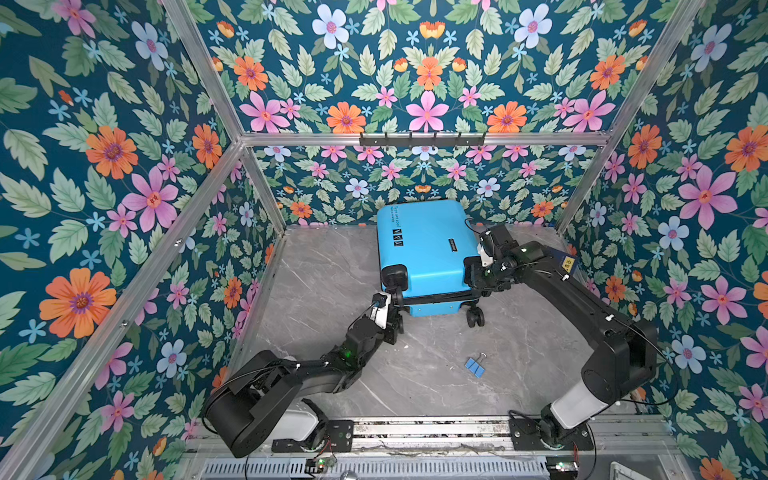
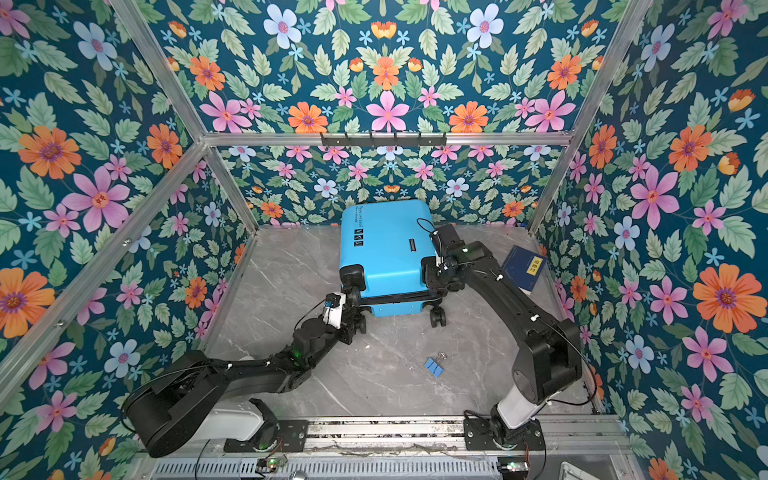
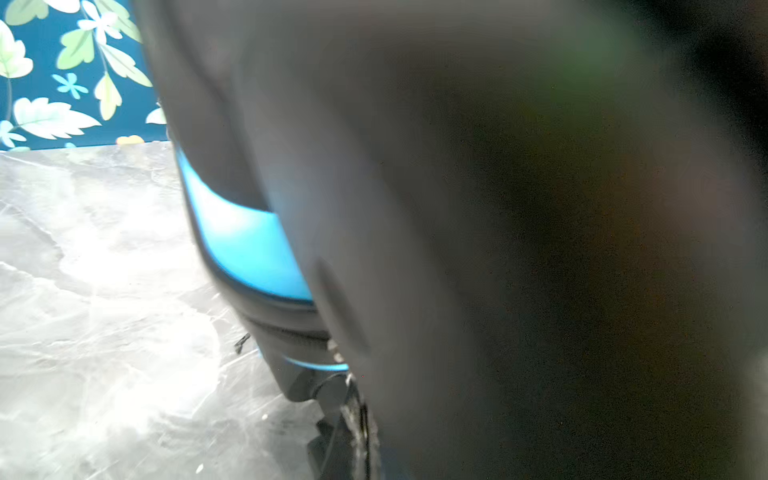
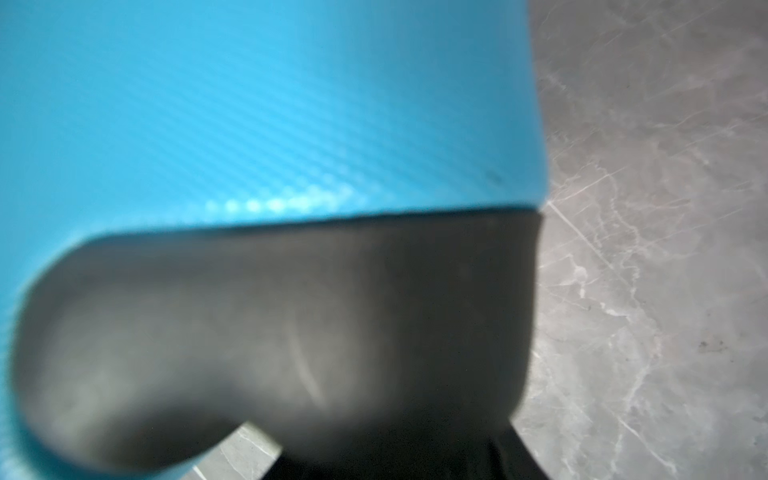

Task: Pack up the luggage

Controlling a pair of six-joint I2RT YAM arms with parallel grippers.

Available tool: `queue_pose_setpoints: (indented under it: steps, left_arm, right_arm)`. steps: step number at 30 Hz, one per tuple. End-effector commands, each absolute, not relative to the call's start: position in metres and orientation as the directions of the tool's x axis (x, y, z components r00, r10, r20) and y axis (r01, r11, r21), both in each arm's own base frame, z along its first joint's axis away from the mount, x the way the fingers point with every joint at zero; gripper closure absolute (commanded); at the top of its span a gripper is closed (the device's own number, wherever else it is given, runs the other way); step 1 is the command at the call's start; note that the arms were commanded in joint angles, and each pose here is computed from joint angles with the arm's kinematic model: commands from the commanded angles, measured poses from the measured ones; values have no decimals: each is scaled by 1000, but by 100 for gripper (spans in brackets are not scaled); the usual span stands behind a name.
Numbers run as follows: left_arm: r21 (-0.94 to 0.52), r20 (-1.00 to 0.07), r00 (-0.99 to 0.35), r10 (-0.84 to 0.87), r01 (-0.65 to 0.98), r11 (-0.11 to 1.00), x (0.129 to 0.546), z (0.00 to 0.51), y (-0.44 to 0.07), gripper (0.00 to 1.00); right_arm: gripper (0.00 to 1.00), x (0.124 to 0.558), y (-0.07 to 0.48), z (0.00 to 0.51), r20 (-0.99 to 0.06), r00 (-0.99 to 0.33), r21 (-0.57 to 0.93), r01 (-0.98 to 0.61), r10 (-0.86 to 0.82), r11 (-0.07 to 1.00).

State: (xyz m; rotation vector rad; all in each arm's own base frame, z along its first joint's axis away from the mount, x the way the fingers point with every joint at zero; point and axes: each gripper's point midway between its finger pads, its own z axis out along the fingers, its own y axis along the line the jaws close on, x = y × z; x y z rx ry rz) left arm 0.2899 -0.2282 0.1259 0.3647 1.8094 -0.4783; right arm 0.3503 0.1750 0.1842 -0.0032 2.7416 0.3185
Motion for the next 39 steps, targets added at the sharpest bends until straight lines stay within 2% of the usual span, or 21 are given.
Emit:
queue_pose_setpoints:
  steps: [1, 16, 27, 39]
  left_arm:
    - [-148, -988, -126, -87, 647, 748, 276, 184, -265, 100]
    - [-146, -989, -119, -88, 695, 704, 266, 190, -297, 100]
    - [-135, -991, -108, -81, 755, 642, 256, 202, -323, 100]
    - [-191, -979, -114, -170, 808, 557, 245, 216, -374, 100]
  right_arm:
    - [100, 354, 229, 200, -390, -919, 390, -112, 54, 914]
    - [100, 331, 302, 228, -398, -917, 503, -214, 5, 837]
    - [100, 329, 313, 230, -385, -922, 554, -208, 27, 806]
    - [100, 320, 329, 213, -347, -937, 584, -190, 31, 789]
